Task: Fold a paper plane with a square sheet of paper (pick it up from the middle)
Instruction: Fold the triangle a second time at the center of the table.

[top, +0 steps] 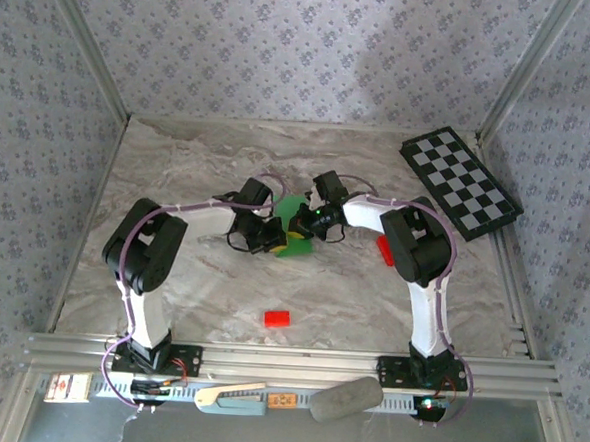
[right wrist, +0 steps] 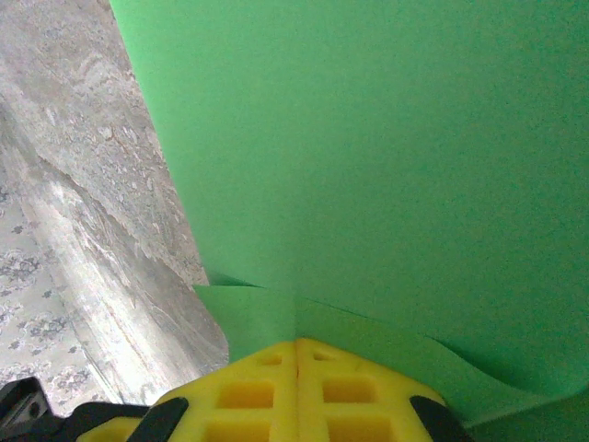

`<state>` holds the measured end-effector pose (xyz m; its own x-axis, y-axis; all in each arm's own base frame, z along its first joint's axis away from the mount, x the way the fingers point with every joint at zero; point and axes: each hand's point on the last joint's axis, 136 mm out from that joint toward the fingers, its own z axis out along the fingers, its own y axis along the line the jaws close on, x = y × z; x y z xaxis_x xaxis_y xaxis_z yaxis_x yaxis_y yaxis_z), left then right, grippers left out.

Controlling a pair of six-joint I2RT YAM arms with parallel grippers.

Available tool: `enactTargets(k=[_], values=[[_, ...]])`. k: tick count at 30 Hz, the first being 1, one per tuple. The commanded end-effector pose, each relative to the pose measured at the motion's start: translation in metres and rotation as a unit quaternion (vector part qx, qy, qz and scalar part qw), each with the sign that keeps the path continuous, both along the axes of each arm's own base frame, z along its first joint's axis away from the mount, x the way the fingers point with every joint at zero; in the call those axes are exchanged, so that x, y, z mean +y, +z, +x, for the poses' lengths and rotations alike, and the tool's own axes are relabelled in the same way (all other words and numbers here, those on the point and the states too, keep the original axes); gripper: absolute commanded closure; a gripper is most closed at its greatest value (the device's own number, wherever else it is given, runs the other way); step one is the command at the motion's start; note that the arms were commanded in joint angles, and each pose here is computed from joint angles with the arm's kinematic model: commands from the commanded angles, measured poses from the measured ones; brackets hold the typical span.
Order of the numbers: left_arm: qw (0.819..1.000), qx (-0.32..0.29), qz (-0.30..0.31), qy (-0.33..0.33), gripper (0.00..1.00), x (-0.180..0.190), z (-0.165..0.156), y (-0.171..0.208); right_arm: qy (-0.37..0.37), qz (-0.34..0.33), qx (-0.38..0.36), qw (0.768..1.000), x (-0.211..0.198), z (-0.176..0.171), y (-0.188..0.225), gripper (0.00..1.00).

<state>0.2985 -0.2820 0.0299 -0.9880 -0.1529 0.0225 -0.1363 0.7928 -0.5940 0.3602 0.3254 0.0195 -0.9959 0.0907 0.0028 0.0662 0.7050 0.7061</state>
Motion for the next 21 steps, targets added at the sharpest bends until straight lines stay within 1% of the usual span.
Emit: enactTargets(k=[1,9,14,21], values=[[0.999,0.016,0.025,-0.010,0.93,0.009,-0.012,-0.017,-0.035,-0.106,0.071,0.991,-0.040,-0.019,-0.064,0.98],[0.999,0.026,0.043,-0.017,0.95,0.018,-0.023,-0.028,-0.034,-0.113,0.078,0.990,-0.042,-0.021,-0.067,0.98],[0.997,0.030,0.066,-0.030,0.96,0.029,-0.033,-0.032,-0.036,-0.118,0.082,0.989,-0.045,-0.021,-0.069,0.98],[0.995,0.040,0.067,-0.058,0.98,0.041,-0.059,-0.034,-0.037,-0.116,0.081,0.989,-0.046,-0.019,-0.067,0.98]])
